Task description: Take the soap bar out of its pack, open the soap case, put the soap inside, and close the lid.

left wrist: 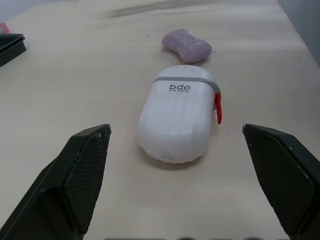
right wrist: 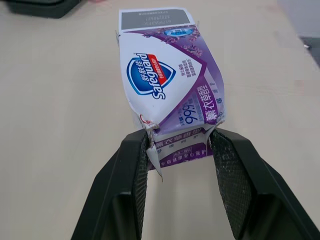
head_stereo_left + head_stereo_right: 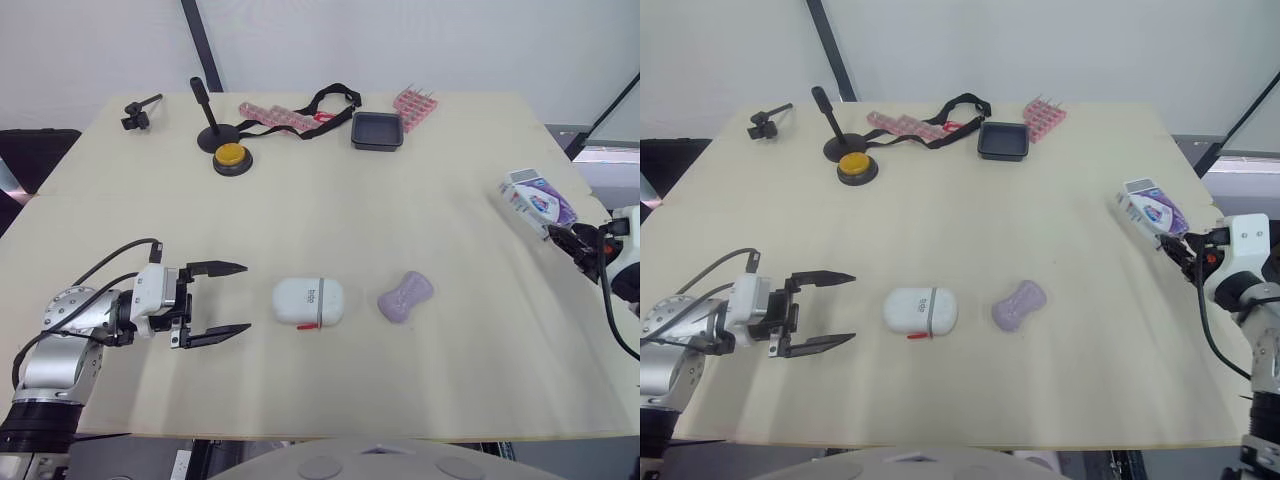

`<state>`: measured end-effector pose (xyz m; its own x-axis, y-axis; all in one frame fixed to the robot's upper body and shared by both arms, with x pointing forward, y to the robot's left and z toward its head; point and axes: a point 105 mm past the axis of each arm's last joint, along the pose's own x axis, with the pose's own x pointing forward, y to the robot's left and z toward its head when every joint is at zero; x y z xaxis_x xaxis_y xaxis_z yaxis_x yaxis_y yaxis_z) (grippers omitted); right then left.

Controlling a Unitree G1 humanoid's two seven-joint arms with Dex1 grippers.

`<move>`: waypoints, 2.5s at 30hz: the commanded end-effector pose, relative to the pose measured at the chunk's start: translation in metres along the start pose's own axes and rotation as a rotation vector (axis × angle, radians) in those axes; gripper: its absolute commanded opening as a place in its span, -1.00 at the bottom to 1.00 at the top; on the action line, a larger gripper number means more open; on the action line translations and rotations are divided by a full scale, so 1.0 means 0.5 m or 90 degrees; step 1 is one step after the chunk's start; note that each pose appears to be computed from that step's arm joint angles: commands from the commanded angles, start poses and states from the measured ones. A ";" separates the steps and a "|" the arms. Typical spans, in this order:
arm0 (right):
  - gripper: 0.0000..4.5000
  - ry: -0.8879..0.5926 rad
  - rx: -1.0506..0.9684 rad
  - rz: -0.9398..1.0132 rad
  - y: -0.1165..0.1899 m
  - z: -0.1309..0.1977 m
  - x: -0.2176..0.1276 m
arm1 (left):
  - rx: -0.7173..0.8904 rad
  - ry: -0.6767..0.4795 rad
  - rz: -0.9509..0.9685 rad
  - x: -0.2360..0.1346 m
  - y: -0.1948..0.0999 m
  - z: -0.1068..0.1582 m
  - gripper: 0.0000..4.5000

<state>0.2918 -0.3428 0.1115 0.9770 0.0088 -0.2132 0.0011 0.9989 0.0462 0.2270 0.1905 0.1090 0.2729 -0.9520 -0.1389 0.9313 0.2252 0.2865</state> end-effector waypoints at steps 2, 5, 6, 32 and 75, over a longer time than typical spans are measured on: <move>-0.12 -0.026 0.003 -0.023 0.002 0.016 -0.006 | 0.018 -0.006 0.003 0.000 0.005 0.013 1.00; -0.12 -0.018 0.014 -0.026 0.002 0.004 -0.004 | 0.021 -0.008 0.007 0.003 0.005 0.014 1.00; -0.12 -0.015 0.009 -0.024 0.002 0.004 -0.005 | 0.022 -0.008 0.007 0.003 0.006 0.014 1.00; 0.99 -0.098 -0.273 0.581 0.240 -0.022 -0.193 | 0.031 0.010 -0.038 0.026 0.027 0.012 1.00; 0.99 -0.056 -0.266 0.566 0.212 -0.101 -0.212 | 0.095 0.091 -0.149 0.169 0.006 -0.024 1.00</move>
<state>0.1768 -0.2320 0.0834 0.5907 0.7799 -0.2069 -0.8067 0.5650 -0.1732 0.2572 0.1163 0.0792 0.1082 -0.9265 -0.3604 0.9388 -0.0241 0.3437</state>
